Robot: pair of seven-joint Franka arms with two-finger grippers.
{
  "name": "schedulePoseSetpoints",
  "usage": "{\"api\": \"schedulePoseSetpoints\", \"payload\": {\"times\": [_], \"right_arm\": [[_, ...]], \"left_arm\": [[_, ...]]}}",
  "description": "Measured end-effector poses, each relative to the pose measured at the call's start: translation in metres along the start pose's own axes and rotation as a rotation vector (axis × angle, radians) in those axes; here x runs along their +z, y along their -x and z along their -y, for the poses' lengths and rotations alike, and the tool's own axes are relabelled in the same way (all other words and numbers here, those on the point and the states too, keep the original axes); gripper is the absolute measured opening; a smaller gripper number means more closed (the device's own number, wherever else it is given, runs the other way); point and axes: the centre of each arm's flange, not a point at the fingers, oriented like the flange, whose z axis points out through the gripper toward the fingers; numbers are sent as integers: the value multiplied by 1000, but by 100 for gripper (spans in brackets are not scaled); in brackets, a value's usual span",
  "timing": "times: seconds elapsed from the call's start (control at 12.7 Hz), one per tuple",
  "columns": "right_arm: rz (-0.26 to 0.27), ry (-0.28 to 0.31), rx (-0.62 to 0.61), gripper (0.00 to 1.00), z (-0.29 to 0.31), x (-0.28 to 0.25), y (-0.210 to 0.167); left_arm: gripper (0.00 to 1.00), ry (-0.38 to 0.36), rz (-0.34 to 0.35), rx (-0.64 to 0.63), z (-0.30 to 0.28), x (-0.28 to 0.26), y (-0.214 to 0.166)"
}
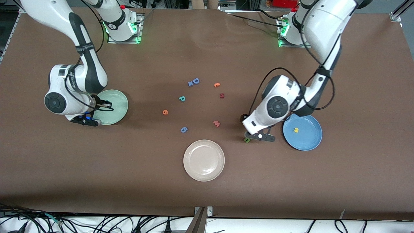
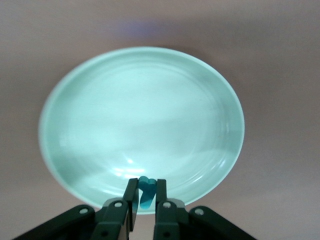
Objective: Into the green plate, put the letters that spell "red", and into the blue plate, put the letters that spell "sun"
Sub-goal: 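Place the teal letter on the green plate while the left gripper reaches yellow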
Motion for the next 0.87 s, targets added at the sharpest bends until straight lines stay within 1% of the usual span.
{"api": "schedulePoseSetpoints", "payload": {"times": [0.24,0.39,0.47,0.55,0.63,0.71,0.79,0.87], "right_arm": [[69,17,-24,18,-13,40,-9],[92,19,-31,18,-21,54,-12],[95,18,-34,25,-23,55,-13],[93,17,-36,36,-23,54,-13],[88,17,-37,47,-23,52,-14],[79,14,-39,60,-21,46,-15],[66,9,-42,70,-19,36,-15],[54,-13,-40,70,-12,21,-12]], "left_arm": [[100,9,11,-27,-27,42,8],[100,18,3,-38,-31,55,7],[98,18,1,-43,-28,55,6],[96,17,-1,-48,-24,54,4],[89,16,-1,-52,-22,54,3],[89,14,1,-54,-20,55,4],[88,11,6,-54,-19,58,5],[88,9,11,-54,-19,61,6]]}}
